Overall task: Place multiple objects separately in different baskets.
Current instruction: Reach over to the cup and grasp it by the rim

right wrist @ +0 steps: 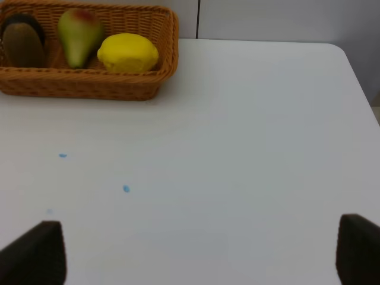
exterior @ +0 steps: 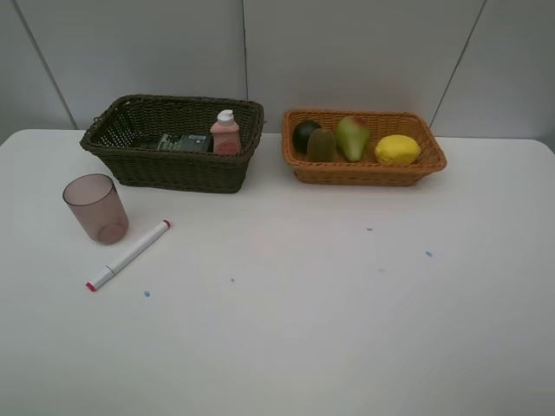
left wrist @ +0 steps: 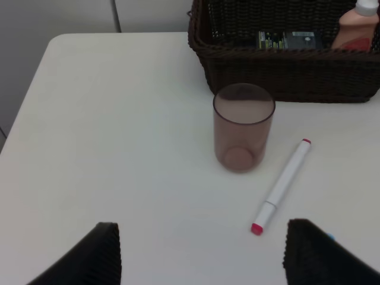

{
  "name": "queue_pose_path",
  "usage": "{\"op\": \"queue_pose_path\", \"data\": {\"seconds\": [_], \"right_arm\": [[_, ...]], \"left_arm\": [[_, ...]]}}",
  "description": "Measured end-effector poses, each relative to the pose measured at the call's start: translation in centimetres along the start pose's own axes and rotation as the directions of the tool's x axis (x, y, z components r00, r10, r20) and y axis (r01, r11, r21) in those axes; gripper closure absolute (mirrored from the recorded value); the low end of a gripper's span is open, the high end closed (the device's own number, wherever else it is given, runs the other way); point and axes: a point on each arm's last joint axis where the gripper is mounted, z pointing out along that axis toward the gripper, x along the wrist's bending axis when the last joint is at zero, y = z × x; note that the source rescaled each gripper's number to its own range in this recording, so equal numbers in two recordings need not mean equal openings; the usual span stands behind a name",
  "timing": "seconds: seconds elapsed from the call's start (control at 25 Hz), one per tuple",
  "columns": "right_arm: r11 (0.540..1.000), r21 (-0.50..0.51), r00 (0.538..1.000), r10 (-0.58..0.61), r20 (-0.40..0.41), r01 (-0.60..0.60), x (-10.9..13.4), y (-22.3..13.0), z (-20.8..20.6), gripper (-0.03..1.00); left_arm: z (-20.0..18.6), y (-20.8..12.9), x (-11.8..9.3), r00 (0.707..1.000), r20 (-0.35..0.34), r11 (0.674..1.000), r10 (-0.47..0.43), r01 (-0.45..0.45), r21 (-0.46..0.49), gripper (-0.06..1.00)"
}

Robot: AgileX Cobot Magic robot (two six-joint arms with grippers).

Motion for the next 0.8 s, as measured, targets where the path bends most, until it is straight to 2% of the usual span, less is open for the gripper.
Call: {"op": "queue_pose_path", "data": {"seconds": [0.24, 0.48, 0.6, 0.8], "right_arm": [[1.0, 0.0, 1.0, 0.0, 0.0, 0.0, 0.0, 0.0, 0.0, -0.03], [1.0, 0.0, 1.0, 0.0, 0.0, 0.0, 0.0, 0.0, 0.0, -0.03], [1.0, 0.0, 1.0, 0.0, 0.0, 0.0, 0.0, 0.0, 0.0, -0.03], [1.0, 0.0, 1.0, 0.0, 0.0, 0.0, 0.0, 0.0, 0.0, -0.03]], "left_arm": [[2.2, 2.0, 0.0, 0.999, -0.018, 0.993, 0.031, -0.029, 0.112, 0.2], [5.4, 8.1, -0.7, 1.0, 0.021, 0.997, 0.023, -0.024, 0.073, 0.2], [8.3, 10.8, -1.0, 0.999, 0.026, 0.992, 0.03, -0.033, 0.125, 0.2], [14.4, 13.5, -1.7, 0.999, 0.042, 0.96, 0.024, -0.035, 0.278, 0.2]]}}
